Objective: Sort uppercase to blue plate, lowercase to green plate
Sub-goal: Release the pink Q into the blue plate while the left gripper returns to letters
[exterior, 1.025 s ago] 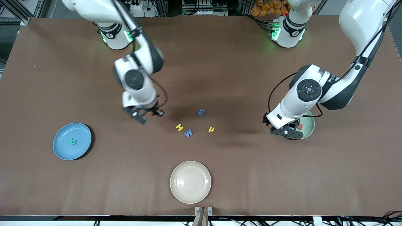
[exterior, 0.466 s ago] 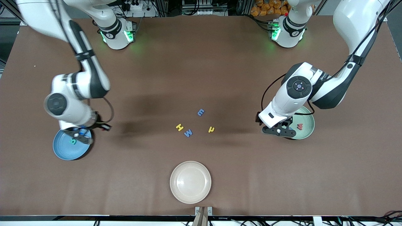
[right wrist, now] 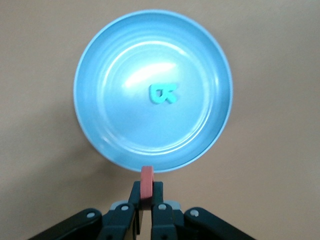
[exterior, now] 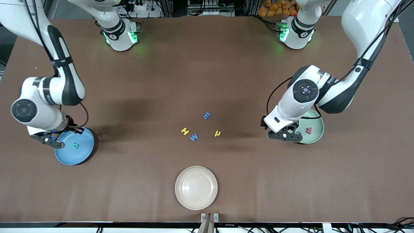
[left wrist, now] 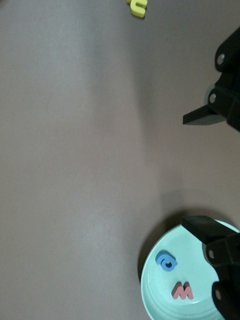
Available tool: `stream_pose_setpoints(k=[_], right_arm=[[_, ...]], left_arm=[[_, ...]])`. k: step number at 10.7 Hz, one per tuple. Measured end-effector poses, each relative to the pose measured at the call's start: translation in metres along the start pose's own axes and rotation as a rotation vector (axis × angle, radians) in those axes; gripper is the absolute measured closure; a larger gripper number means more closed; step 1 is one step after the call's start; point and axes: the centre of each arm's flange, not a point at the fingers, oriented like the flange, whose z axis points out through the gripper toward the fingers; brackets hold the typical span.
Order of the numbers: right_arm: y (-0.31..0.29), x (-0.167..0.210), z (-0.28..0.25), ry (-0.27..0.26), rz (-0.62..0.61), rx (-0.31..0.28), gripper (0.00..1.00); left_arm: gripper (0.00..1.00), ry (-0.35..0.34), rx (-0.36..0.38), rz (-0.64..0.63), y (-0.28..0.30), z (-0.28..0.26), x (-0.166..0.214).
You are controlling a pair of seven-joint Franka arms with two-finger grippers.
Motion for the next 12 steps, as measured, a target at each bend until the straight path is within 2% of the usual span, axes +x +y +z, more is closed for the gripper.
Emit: stream_pose_setpoints(k=[4, 7, 10, 11, 12], right_arm=[[0.028, 0.023, -0.009, 0.028, 0.031, 0.012, 0.89], [0.031, 0.038, -0.011, 0.046, 0.044, 0.017, 0.51], [0.023, 0.038, -0.002, 0.018, 0.053, 0.038, 0.08], [0.015, 0.034, 0.000, -0.008, 0.054, 0.049, 0.00], [0.002, 0.028, 0.000, -0.044, 0.069, 0.080, 0.00]], left_arm=[[0.19, -0.010, 0.009, -0.007, 0.004, -0.002, 0.001], [0.19, -0.008, 0.006, -0.017, 0.003, -0.010, 0.006], [0.18, -0.025, -0.029, -0.070, 0.016, -0.022, 0.007], [0.18, -0.028, -0.029, -0.101, 0.029, -0.022, 0.003], [0.18, -0.031, -0.031, -0.120, 0.052, -0.021, -0.005]])
